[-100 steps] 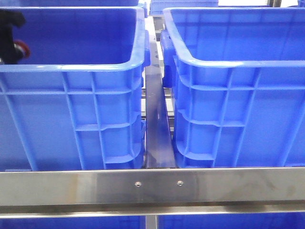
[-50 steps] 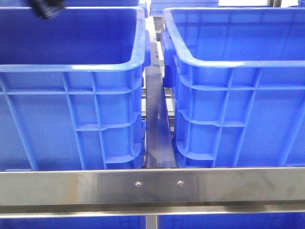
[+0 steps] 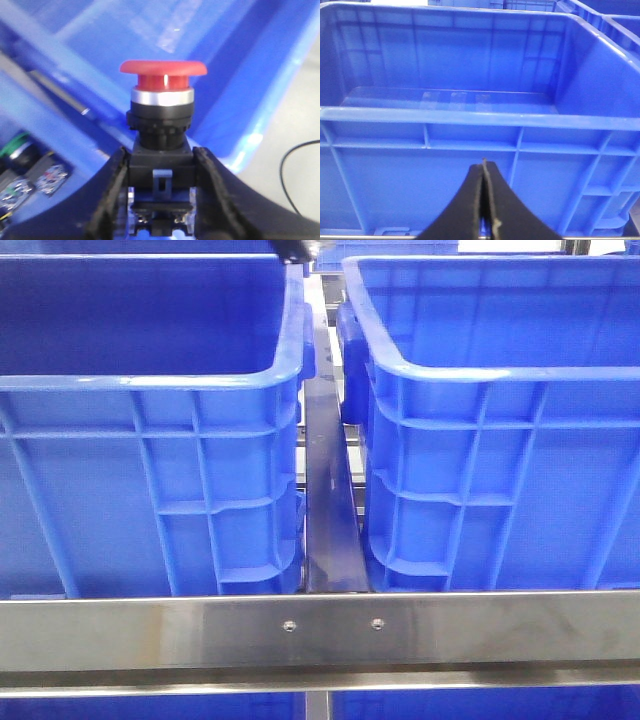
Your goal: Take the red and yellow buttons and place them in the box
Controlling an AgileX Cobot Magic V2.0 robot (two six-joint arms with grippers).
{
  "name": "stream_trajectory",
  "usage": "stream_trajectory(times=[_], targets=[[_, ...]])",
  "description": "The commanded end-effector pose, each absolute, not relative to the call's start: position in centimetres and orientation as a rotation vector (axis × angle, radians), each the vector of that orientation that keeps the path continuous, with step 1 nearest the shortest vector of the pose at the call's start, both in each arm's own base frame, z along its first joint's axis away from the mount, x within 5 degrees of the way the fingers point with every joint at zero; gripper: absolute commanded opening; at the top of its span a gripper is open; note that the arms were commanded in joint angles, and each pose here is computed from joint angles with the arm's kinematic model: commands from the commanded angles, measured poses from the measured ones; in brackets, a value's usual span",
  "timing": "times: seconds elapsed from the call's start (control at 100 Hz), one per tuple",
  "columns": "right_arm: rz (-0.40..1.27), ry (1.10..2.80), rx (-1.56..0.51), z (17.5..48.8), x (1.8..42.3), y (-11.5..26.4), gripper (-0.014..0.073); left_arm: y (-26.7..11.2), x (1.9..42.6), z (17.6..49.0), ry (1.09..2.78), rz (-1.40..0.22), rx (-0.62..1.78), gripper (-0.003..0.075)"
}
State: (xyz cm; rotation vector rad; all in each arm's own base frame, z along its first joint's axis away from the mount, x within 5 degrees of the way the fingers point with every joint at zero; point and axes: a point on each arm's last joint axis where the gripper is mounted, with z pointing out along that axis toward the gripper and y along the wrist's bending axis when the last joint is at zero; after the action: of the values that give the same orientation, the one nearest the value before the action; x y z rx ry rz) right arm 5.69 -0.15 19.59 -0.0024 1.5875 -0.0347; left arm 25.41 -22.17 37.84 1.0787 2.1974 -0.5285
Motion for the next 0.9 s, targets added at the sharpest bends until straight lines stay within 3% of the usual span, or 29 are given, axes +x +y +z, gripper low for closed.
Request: stream_trajectory(times=[0.0,0.47,0.65,0.89], targets=[[-0.035,1.472,-0.015,21.0,5.4,-0.1,-0.0068,-22.4,24.4,40.8,2.068,-0.586,1.025,0.0103],[-0.030,1.416,-0.020,21.5,5.3,0.0,-0.0068,-22.3,24.5,40.8,2.069,-0.588,1.023,0.0103],[-0.025,1.331,-0.026,22.8,5.1,0.1,-0.0068,-22.3,24.5,40.8,2.069,-0.588,1.023,0.0103],[-0.045,1.427,0.000,26.5,4.3,-0.2,-0.0068,-22.3,24.5,40.8,2.069,-0.588,1.023,0.0103]])
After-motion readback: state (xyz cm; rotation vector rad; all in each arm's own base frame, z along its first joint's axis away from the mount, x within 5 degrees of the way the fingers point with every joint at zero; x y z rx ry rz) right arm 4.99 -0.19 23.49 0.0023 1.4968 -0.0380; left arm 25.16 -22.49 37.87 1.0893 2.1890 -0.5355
